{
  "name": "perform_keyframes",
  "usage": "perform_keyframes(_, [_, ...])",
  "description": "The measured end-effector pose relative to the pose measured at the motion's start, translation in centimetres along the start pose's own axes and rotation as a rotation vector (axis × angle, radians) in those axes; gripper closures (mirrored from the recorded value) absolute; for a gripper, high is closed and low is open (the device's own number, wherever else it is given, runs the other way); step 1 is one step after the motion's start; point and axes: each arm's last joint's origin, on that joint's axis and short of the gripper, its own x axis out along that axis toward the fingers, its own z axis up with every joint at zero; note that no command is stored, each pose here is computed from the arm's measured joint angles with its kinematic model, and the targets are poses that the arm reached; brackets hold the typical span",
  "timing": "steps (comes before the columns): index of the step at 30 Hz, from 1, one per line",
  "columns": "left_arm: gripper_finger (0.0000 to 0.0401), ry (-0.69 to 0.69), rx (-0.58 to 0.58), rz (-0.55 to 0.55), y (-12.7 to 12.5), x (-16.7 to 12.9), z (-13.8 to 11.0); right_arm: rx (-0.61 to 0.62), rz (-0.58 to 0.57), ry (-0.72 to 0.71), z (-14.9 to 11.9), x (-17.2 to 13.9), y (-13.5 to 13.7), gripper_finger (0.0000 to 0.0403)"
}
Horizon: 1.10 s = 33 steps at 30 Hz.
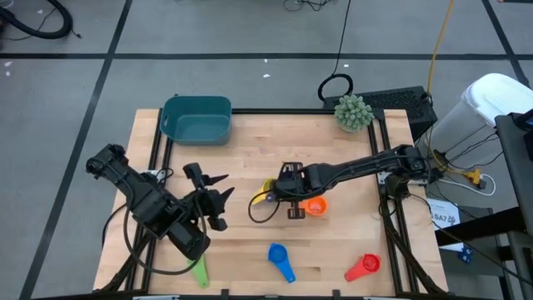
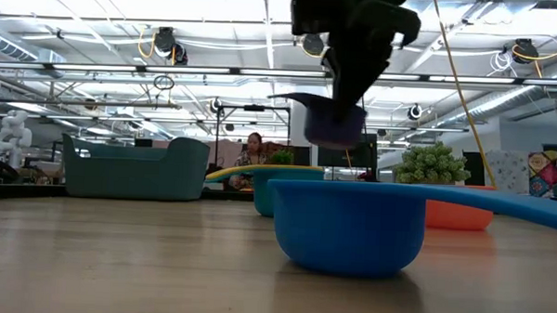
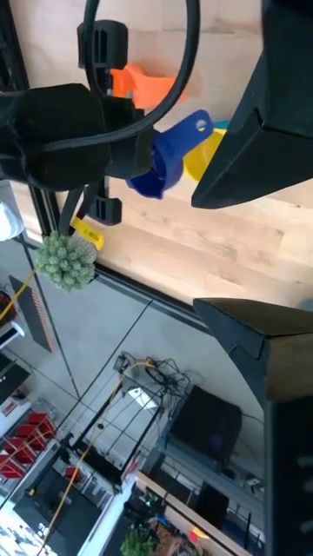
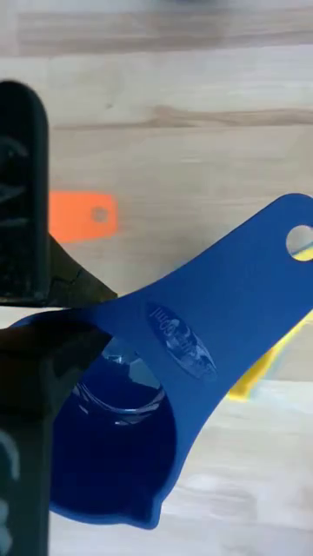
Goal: Nest measuring cups in basket
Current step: Stack the dark blue measuring cup on top of the yellow measuring cup
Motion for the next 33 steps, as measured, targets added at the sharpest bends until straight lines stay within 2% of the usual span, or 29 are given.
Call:
perform_keyframes(5, [0.0219, -0.005, -0.008, -0.008, -0.1, -0.3, -0.1, 0.056, 0.013, 0.110, -1.3, -0.3, 1.1, 0.0403])
perform_keyframes(16, [0.0219, -0.016, -0.019, -0.026, -0.4, -0.8, -0.2, 0.324, 0.059, 0.322, -3.3, -1.1, 2.9, 0.0403])
perform_keyframes(24, [0.0219, -0.016, -0.019, -0.025, -0.4, -0.8, -0.2, 0.449, 0.049, 0.321, -3.3, -1.0, 3.0, 0.0403])
perform_keyframes(33, [0.0219, -0.020, -0.001, -0.032, -0.6, -1.0, -0.3, 0.532, 0.026, 0.345, -4.5, 1.6, 3.3, 0.0403])
